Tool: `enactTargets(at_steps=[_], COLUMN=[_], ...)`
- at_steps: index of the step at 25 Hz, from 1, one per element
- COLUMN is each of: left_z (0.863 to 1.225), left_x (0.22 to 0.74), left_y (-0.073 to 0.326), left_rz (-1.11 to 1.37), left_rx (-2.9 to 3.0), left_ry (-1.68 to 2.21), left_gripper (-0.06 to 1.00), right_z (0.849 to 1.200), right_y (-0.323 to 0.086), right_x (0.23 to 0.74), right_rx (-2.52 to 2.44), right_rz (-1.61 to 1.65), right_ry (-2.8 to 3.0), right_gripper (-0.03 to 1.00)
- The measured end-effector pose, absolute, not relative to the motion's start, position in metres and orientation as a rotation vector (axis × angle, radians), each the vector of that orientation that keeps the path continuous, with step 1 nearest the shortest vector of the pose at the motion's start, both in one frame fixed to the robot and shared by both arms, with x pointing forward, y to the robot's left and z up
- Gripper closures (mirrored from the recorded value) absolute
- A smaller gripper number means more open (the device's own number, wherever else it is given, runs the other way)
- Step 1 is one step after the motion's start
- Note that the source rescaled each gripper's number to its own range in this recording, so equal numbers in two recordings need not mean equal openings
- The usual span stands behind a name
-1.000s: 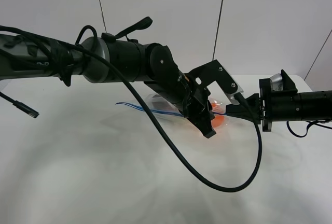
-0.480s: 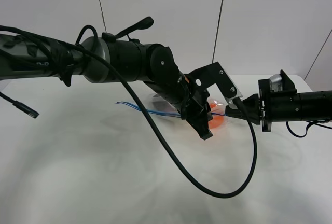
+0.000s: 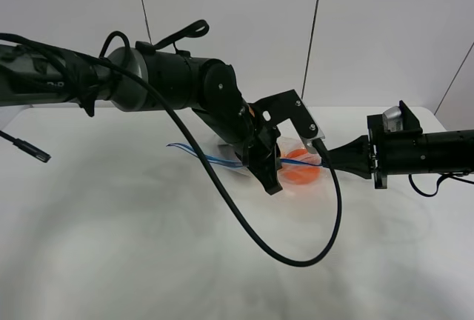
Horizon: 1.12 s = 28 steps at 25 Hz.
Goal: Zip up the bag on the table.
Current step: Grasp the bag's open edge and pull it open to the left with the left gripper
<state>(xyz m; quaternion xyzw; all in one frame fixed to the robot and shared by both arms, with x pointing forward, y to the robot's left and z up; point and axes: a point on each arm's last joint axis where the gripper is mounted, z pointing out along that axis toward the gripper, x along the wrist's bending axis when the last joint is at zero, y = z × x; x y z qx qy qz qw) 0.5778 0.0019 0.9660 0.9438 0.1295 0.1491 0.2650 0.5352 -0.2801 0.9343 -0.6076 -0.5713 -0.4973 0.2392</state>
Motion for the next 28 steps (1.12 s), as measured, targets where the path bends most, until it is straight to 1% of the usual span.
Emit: enactTargets(at_steps=[6,21,28], left_z=[0.965,0.961,0.960], left_x=[0.593,0.631,0.643], left_y=[0.024,0.093,0.120], left_rz=[0.405,0.498,0.509], left_rx=[2.567,2.695,2.694], left_ry=[0.421,0.514,0.622], left_gripper=[0.94,0.94,0.94], right_z=[0.934,0.933,0.933], right_y=[-0.280,-0.281,-0.281], right_x=[0.536,0.536,0.536], right_rx=[-1.669,-1.681,-1.691], right_rz=[-1.365,-1.360,-1.355], right_ry=[-1.561,-1.567,-1.574], right_gripper=[0.97,0.97,0.97])
